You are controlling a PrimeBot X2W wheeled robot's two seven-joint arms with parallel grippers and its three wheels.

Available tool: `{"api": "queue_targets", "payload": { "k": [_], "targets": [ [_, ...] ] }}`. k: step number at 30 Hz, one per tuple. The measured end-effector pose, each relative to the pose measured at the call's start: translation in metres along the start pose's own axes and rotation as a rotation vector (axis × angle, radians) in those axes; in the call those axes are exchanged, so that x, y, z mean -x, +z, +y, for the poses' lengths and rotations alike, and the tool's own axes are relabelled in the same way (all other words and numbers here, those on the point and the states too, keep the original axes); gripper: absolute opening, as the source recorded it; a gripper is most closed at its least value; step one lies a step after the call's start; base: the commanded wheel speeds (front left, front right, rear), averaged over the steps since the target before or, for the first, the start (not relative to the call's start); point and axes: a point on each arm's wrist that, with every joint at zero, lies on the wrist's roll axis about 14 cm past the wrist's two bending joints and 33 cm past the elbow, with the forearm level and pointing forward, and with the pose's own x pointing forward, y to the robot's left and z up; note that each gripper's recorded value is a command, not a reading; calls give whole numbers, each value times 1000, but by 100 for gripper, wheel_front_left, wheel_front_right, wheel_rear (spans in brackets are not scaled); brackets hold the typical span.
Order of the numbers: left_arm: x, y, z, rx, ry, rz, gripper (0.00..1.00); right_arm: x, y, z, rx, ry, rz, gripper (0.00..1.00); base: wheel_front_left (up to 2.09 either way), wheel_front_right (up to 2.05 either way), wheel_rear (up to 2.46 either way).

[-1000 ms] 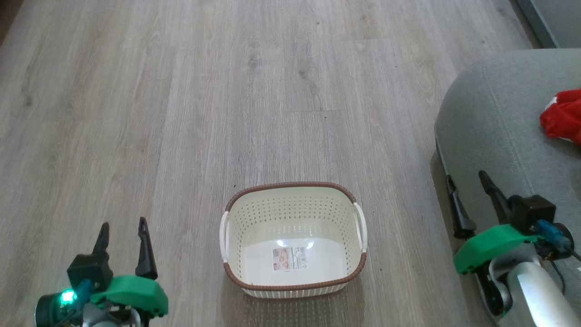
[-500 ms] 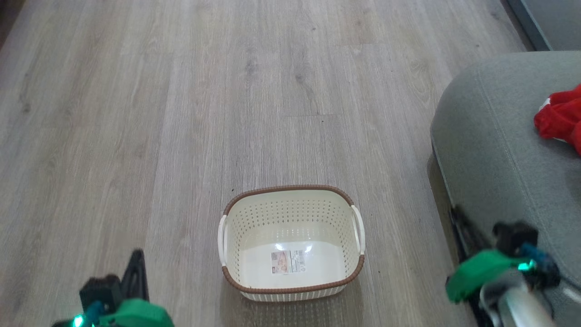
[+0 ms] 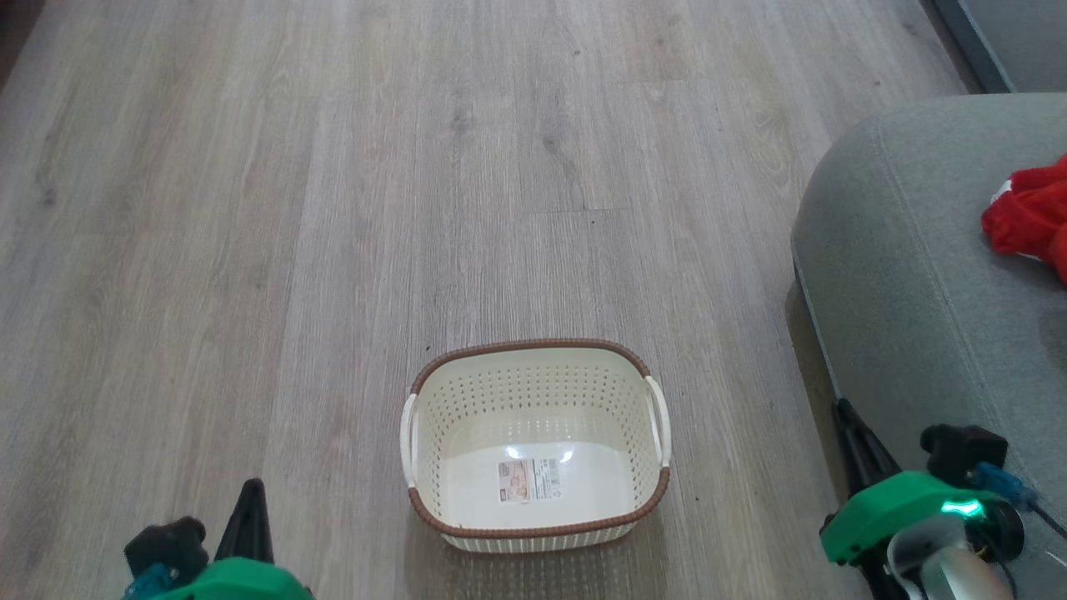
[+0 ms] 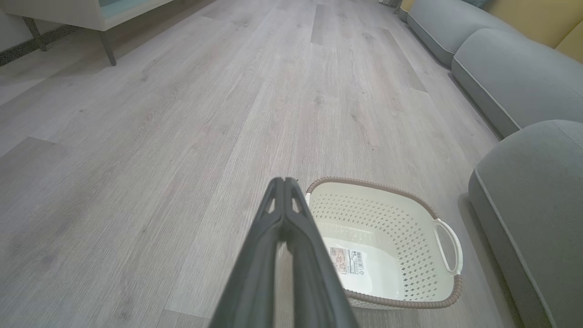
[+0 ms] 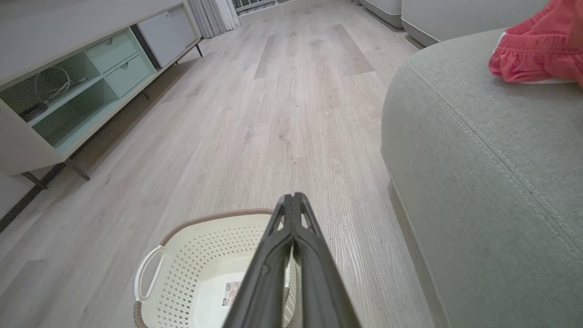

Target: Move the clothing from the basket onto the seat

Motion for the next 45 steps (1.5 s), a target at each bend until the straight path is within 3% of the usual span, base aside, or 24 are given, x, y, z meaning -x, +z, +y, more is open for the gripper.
{"api": "queue_targets", "payload": {
  "k": [45],
  "targets": [
    [-12, 6, -3, 536, 8, 56, 0, -6, 19, -5, -530, -61, -47, 0, 0, 0, 0]
  ]
}}
